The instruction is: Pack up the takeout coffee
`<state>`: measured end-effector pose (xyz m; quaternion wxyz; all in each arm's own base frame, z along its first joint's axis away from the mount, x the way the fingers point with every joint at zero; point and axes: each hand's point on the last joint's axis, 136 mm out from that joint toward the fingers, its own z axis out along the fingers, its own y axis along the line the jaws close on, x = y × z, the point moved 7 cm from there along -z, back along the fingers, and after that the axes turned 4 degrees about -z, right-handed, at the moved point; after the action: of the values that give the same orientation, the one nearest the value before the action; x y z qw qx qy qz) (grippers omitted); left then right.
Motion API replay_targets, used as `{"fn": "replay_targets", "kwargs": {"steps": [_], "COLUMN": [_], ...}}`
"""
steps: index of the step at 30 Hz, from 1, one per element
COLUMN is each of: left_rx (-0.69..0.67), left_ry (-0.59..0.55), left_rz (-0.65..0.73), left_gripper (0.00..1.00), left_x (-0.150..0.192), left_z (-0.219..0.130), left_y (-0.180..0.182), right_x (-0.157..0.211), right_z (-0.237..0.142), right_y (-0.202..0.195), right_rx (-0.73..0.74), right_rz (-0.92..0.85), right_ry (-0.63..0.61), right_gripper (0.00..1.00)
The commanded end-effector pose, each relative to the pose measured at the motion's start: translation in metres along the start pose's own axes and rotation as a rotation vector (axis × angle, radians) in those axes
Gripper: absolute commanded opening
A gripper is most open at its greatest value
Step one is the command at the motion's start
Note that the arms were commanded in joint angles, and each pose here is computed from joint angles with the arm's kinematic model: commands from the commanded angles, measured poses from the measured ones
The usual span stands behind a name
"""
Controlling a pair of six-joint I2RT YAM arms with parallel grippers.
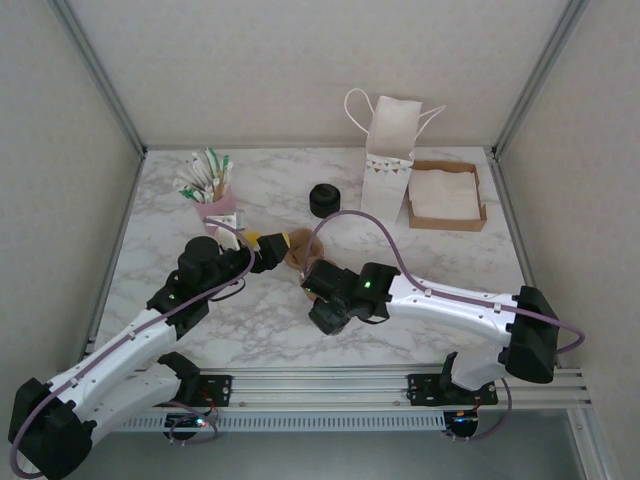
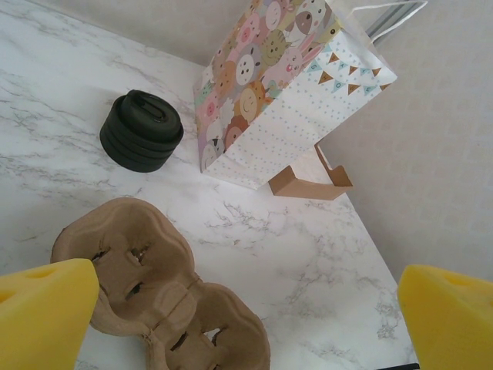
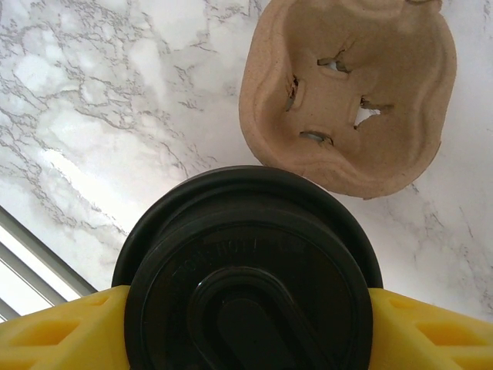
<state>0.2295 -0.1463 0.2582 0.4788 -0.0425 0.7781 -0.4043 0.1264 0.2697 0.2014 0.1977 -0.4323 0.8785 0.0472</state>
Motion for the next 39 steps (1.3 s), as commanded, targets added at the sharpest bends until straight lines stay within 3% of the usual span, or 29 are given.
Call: {"fn": "replay_targets", "kwargs": {"steps": [1, 39], "left_rx": [0.011, 0.008], "left_ry": [0.003, 0.019], "left_rz": [0.008, 0.007], "left_gripper": [1.00, 1.00], "left_x": [0.002, 0.006], "left_z": [-0.002, 0.003], "left_y": [-0.001, 0.001], "right_x": [0.000, 0.012], "right_z": [-0.012, 0.017], "right_y": [-0.003, -0.003], "right_rx": [0.030, -0.024], "right_rz": [0.017, 0.081], "right_ry": [-0.024, 0.041], "right_gripper": [0.71, 0.72]}}
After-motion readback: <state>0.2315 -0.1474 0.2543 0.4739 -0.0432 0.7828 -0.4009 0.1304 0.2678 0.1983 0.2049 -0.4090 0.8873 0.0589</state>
